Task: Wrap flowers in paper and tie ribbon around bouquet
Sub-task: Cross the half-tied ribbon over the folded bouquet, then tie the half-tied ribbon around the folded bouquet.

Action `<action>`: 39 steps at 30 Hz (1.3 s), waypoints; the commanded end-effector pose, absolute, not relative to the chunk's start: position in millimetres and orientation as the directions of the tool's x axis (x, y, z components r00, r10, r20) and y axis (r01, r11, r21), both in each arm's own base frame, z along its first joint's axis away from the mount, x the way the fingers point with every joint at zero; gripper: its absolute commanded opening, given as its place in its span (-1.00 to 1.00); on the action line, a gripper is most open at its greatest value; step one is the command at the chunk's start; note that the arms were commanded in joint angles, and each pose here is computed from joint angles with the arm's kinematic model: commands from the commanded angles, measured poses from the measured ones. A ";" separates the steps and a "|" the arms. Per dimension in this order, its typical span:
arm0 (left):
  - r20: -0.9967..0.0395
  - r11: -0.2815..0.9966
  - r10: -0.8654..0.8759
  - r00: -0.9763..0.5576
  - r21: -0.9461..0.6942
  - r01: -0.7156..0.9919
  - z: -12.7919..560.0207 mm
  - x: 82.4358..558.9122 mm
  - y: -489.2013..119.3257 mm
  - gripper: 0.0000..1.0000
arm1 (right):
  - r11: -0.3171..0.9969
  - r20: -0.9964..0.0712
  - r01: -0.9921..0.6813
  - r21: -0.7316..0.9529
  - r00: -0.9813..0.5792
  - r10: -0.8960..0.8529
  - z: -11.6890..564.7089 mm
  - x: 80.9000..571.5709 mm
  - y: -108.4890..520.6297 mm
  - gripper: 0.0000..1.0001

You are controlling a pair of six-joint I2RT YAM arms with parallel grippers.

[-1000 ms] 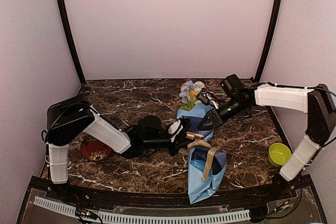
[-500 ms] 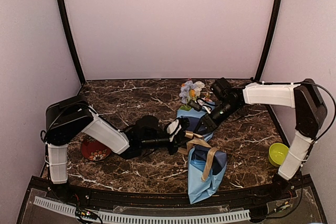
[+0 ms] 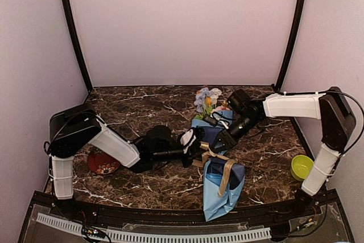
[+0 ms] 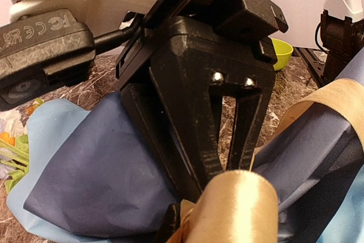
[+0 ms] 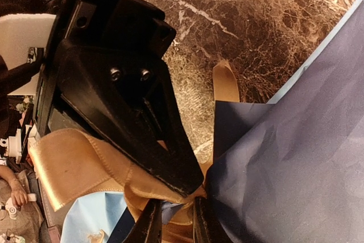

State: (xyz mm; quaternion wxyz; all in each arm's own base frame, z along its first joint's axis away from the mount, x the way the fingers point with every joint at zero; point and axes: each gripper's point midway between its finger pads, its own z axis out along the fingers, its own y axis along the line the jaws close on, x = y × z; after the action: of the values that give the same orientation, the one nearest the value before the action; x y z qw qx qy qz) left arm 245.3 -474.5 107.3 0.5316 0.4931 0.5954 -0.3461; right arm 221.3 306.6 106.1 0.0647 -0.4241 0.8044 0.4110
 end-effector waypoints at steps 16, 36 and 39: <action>-0.986 0.254 0.148 0.080 0.116 0.960 136.7 237.9 -475.8 -1.00 | 0.350 -0.508 -0.787 0.507 -0.601 -0.617 119.0 240.7 311.3 -1.00; -0.992 0.213 0.092 0.081 0.099 0.972 173.8 227.1 -473.9 -0.17 | 0.350 -0.525 -0.792 0.501 -0.599 -0.604 127.2 239.2 312.6 -1.00; -0.993 0.208 0.089 0.078 0.095 0.974 176.0 226.4 -474.4 -0.54 | 0.357 -0.528 -0.793 0.494 -0.600 -0.601 128.5 240.1 311.8 -1.00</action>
State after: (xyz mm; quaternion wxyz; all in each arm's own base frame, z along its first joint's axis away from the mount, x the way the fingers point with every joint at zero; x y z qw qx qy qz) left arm 234.5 -474.9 155.5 0.5462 0.4833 0.5650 -0.3860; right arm 234.4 305.6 109.4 0.0952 -0.4209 0.8231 0.3691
